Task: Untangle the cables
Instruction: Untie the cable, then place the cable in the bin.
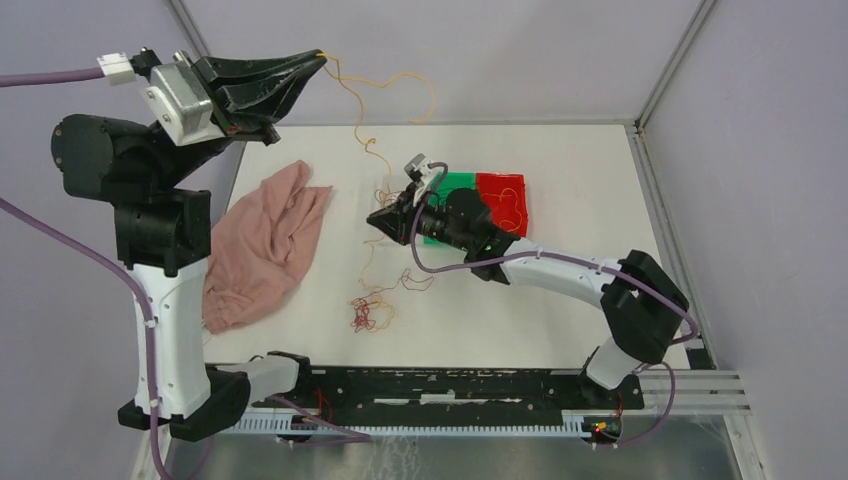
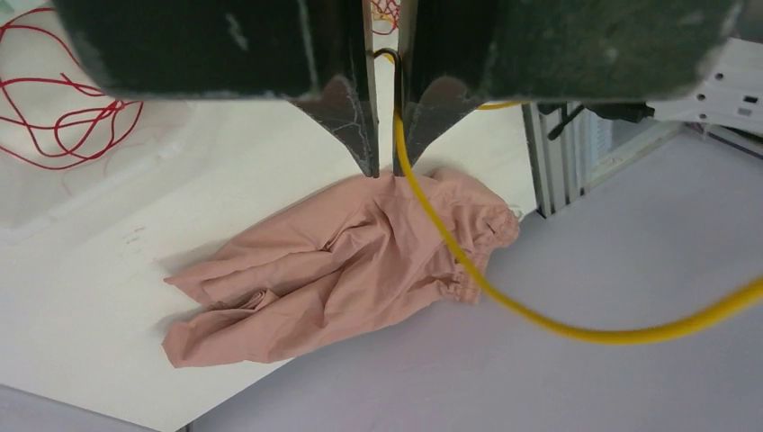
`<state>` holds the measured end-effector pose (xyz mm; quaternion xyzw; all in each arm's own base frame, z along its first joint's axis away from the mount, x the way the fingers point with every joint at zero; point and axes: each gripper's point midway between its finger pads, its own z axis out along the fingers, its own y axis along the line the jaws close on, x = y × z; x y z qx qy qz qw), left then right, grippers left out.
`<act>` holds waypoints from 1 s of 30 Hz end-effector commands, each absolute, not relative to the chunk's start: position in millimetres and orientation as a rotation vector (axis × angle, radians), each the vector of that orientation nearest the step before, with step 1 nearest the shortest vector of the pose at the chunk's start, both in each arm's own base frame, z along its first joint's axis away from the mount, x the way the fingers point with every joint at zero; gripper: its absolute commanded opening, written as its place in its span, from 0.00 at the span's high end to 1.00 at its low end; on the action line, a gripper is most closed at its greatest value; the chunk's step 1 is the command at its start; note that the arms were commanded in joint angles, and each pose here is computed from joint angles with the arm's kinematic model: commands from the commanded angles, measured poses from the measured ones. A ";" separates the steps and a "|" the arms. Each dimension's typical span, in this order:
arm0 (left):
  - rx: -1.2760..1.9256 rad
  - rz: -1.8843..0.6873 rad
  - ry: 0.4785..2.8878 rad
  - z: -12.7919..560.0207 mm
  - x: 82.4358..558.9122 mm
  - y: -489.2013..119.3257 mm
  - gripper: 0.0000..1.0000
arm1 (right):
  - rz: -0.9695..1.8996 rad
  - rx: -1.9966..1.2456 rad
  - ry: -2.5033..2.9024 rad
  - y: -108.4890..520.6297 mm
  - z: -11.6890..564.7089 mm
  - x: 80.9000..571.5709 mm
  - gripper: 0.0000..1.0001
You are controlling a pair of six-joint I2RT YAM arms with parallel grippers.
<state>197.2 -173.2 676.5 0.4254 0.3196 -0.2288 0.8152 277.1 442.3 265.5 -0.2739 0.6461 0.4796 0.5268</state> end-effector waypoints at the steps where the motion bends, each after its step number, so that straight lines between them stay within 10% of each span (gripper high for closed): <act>1: 0.907 -0.494 0.739 648.8 212.0 -174.8 0.97 | 1.201 -0.485 1.432 411.8 320.7 290.7 0.92; 12: 0.901 -0.776 1.208 454.0 288.3 -221.0 0.97 | 0.934 -0.195 1.573 292.2 311.3 335.4 0.97; 30: 1.081 -0.989 1.480 322.3 385.6 -385.8 0.97 | 0.262 -0.001 1.916 138.9 231.1 388.4 0.87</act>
